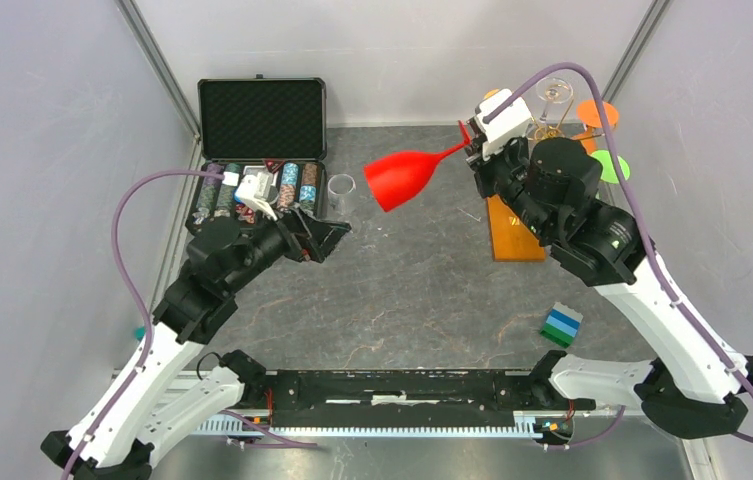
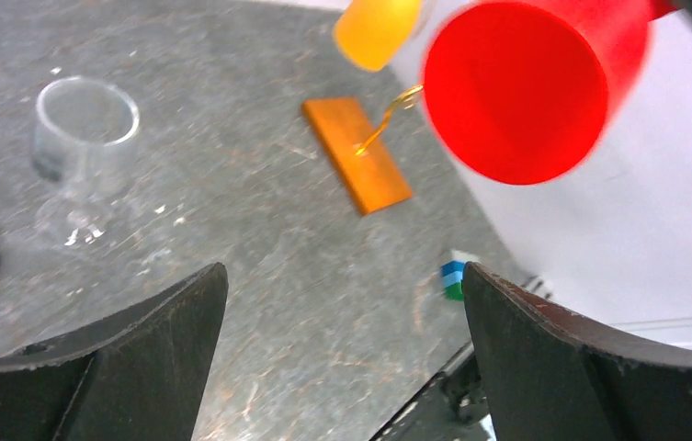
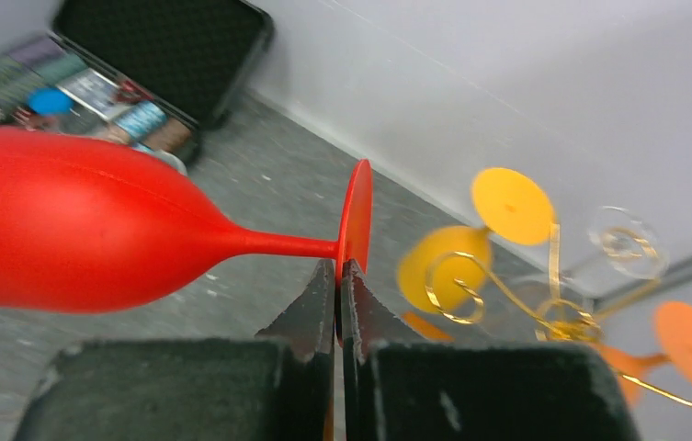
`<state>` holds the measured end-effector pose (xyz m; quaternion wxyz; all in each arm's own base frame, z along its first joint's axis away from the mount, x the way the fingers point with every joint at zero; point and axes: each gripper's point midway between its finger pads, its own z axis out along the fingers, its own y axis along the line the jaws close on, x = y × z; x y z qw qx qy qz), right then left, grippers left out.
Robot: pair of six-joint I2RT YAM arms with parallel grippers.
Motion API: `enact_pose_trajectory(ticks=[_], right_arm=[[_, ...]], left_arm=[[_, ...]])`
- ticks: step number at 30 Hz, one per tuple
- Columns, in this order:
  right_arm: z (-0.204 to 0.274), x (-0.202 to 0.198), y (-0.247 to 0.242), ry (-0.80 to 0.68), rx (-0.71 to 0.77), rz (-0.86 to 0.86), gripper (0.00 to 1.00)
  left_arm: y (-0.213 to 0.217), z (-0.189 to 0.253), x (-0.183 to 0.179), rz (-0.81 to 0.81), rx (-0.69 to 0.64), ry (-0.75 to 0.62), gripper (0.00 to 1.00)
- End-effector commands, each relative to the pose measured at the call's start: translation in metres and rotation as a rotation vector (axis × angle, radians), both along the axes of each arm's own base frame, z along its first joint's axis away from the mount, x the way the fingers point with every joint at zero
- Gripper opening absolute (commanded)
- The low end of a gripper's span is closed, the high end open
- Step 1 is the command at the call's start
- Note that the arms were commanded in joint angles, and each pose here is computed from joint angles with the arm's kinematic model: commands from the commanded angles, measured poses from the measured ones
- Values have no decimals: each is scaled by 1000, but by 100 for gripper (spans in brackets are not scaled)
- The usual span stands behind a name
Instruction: Take the wine glass off the wine glass rack
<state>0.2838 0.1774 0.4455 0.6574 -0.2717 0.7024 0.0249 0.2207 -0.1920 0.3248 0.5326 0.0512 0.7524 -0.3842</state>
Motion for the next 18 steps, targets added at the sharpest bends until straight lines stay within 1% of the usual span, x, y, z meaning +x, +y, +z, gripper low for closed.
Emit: enact_pose_trajectory(ticks=[1,4,8,11,13,15,18], right_arm=[[5,2,44,47,315,90,0],[-2,4,61,72,407,130,0],[-10,6,74,108,469,154,0],[-15,5,83,127,487,190,0],[-18,2,89,138,497,220,0],[-21,2,93,147,512,232,0],[-29,3,97,160,524,240,0]], left_arm=[[-10,64,-23,-98,-214,-127,100],[-8,81,-30,-109,-286,-203,100],[-5,92,-29,-99,-318,-259,100],[-8,93,-20,-83,-318,-259,100],[-12,92,-13,-80,-308,-230,100],[-18,87,-5,-77,-309,-180,96],[-26,95,-6,-118,-340,-172,85]])
